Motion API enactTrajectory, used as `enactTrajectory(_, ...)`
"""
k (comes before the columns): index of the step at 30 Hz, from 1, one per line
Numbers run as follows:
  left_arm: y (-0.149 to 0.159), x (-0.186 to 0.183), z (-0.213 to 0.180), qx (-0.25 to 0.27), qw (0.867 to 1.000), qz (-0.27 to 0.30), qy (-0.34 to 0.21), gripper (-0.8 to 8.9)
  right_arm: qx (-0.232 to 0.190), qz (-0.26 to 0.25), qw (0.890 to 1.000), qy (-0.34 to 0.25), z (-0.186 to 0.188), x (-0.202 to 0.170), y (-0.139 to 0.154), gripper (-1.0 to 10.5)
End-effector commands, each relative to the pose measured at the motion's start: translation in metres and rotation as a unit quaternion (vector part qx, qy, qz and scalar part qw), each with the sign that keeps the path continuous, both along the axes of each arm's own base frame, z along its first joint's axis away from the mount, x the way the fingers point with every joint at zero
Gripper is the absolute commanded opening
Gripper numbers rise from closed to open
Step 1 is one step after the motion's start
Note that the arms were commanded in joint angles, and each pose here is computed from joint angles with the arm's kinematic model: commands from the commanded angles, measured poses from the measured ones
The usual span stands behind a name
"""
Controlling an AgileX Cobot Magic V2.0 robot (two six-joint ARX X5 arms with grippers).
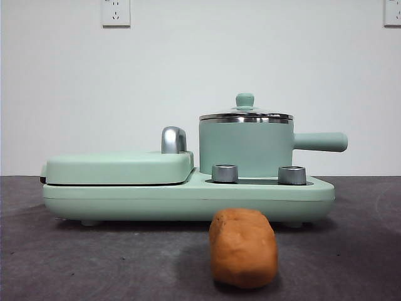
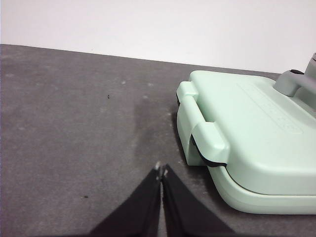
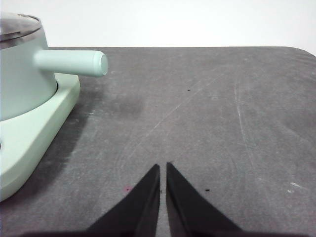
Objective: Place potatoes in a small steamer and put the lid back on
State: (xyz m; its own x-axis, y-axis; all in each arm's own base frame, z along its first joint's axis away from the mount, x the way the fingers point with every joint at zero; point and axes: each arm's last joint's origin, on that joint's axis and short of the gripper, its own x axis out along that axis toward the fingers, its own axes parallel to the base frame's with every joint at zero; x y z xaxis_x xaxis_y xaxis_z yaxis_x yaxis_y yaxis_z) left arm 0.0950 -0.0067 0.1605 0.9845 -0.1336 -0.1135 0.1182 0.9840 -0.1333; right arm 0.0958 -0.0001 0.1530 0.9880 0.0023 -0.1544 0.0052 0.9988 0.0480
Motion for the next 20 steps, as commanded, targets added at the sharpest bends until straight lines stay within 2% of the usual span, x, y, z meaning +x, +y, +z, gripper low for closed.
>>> enactTrajectory(1, 0.0, 0.001, -0.006, 0.0, 1.0, 0.001, 0.005, 0.06, 0.005, 0.003, 1.0, -0.004, -0.001, 0.0, 0.0, 0.2)
enactTrajectory(5, 0.0, 0.001, -0.002, -0.009, 1.0, 0.002, -0.015, 0.06, 0.055, 0.007, 0.998, -0.022, 0.003, 0.001, 0.001, 0.2)
enactTrajectory(9, 0.0, 0.001, 0.012, -0.093, 0.993, 0.0, -0.067, 0.06, 0.097, 0.003, 0.995, -0.037, 0.019, -0.003, 0.001, 0.2)
enactTrajectory(14, -0.001, -0.004, 0.038, -0.148, 0.985, -0.011, -0.09, 0.07, 0.137, 0.004, 0.989, -0.055, 0.058, -0.01, 0.001, 0.1)
enactTrajectory(20, -0.001, -0.013, 0.082, -0.195, 0.976, -0.022, -0.092, 0.07, 0.15, 0.077, 0.984, -0.059, 0.112, -0.013, 0.005, 0.1)
